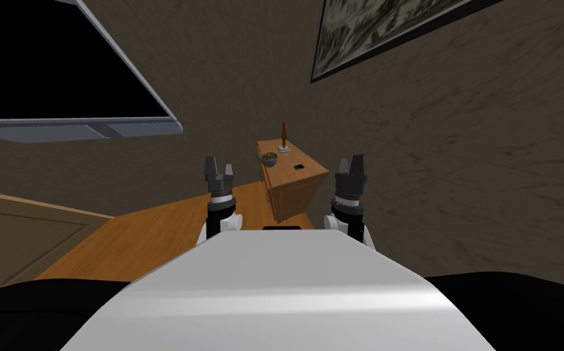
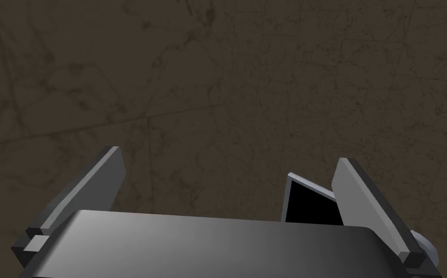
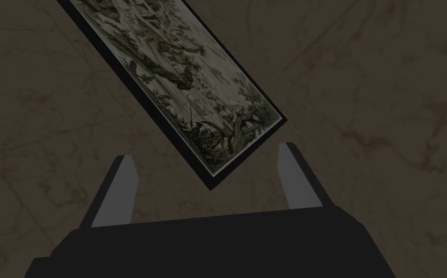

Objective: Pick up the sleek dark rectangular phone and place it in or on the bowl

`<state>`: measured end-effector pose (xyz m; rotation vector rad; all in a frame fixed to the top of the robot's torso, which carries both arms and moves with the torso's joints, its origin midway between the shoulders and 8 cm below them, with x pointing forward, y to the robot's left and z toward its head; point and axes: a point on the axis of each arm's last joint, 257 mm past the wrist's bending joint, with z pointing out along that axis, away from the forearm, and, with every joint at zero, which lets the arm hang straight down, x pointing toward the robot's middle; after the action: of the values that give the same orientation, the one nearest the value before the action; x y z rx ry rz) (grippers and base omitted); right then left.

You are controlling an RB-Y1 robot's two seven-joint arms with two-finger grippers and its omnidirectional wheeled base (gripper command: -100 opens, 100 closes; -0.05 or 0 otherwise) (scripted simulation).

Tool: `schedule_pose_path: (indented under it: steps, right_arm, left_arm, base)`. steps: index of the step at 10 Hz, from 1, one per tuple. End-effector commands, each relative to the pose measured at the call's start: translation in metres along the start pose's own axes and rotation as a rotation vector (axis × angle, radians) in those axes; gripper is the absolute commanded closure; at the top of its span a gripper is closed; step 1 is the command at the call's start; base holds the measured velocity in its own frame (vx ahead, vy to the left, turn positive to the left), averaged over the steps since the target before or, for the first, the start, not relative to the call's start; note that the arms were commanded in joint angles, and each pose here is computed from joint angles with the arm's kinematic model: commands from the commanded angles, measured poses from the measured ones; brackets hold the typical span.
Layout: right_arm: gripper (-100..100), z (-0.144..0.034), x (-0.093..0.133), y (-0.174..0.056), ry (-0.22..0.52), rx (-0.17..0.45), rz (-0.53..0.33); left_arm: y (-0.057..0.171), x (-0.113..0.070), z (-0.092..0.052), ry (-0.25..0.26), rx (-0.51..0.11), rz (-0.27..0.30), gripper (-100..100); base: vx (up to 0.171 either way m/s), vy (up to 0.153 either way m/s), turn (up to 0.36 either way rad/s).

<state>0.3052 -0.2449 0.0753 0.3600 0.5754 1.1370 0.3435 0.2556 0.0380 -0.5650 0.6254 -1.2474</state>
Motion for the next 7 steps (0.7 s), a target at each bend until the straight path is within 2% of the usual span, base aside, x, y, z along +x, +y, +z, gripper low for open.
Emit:
schedule_pose_path:
  steps: [1, 4, 5, 7]
  right_arm:
    - [-100, -0.001, 0.007, -0.002, 0.036, 0.001, -0.014]
    - [-100, -0.004, 0.027, -0.013, 0.146, 0.010, -0.066]
    - [-100, -0.005, 0.028, -0.013, 0.152, 0.008, -0.067]
    - [-100, -0.011, 0.045, -0.025, 0.241, 0.018, -0.118]
  left_arm:
    - [0.000, 0.000, 0.000, 0.000, 0.000, 0.000, 0]
    - [0.000, 0.000, 0.000, 0.000, 0.000, 0.000, 0]
    - [0.000, 0.000, 0.000, 0.000, 0.000, 0.000, 0]
    - [0.000, 0.000, 0.000, 0.000, 0.000, 0.000, 0]
  base:
    - [-0.020, 0.028, -0.044]
    - [-0.081, 0.084, -0.070]
    - [-0.078, 0.078, -0.024]
    - [-0.081, 0.097, -0.071]
